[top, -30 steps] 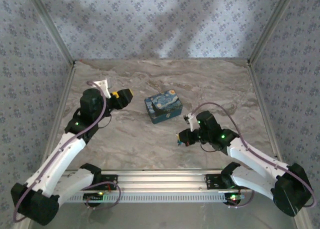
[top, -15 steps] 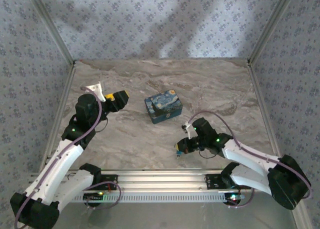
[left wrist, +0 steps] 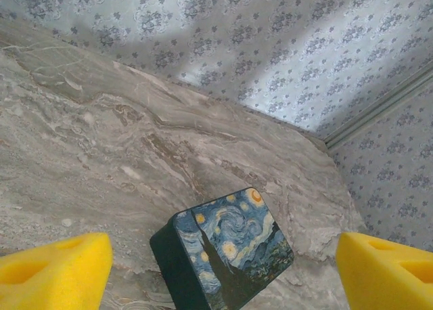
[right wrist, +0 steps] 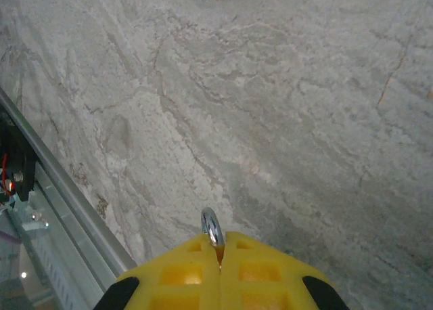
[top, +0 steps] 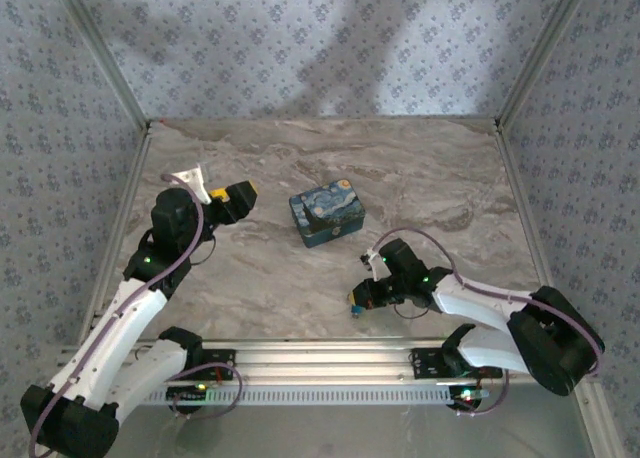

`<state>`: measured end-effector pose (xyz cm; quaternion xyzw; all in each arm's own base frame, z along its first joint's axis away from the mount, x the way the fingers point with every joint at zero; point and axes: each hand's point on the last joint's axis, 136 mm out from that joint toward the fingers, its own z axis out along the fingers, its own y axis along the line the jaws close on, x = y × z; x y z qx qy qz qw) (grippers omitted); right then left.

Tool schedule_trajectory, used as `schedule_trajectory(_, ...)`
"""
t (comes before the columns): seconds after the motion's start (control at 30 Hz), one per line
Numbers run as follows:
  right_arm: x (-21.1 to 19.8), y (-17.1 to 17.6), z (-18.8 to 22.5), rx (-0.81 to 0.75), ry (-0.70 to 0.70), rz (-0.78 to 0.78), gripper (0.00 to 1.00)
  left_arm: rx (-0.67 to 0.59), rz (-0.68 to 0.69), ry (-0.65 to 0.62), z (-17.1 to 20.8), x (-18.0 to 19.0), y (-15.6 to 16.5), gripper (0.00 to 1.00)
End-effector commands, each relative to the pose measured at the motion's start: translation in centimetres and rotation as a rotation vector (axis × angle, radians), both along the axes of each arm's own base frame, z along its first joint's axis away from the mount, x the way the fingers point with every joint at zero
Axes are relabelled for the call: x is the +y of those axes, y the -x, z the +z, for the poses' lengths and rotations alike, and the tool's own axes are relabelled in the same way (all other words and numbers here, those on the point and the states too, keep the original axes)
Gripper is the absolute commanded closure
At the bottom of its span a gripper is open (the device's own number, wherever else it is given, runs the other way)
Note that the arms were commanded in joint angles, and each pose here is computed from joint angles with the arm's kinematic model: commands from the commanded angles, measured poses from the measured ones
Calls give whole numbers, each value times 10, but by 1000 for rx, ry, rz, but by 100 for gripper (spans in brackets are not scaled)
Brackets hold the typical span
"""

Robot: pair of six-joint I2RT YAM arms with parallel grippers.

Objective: Unlock a padlock with a key

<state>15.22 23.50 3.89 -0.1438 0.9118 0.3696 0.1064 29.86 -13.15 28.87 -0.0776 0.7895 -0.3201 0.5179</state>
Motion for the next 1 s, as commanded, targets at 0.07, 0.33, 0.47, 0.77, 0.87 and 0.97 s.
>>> schedule_trajectory(0.07, -1, -3, -5, 20, -1, -15, 90, -7, 20, 12, 2, 4, -2, 14)
schedule_trajectory(0.33, -5, -6, -11, 21, 31, -31, 77, -5, 21, 12, 2, 4, -2, 14)
schedule_trajectory(0.47, -6, -7, -10, 17, 33, -38, 73, -8, 23, 11, 3, 5, -2, 14)
schedule_trajectory(0.77, -13, -17, 8, -61, 37, -59, 68, -11, 28, 9, 5, 6, -2, 14)
schedule_trajectory(0.87, -20, -25, 21, -119, 40, -73, 64, -9, 34, 0, 3, 7, -2, 14)
schedule_trajectory(0.97, -29, -39, 38, -194, 29, -122, 60, -2, 46, -10, 0, 11, -4, 13)
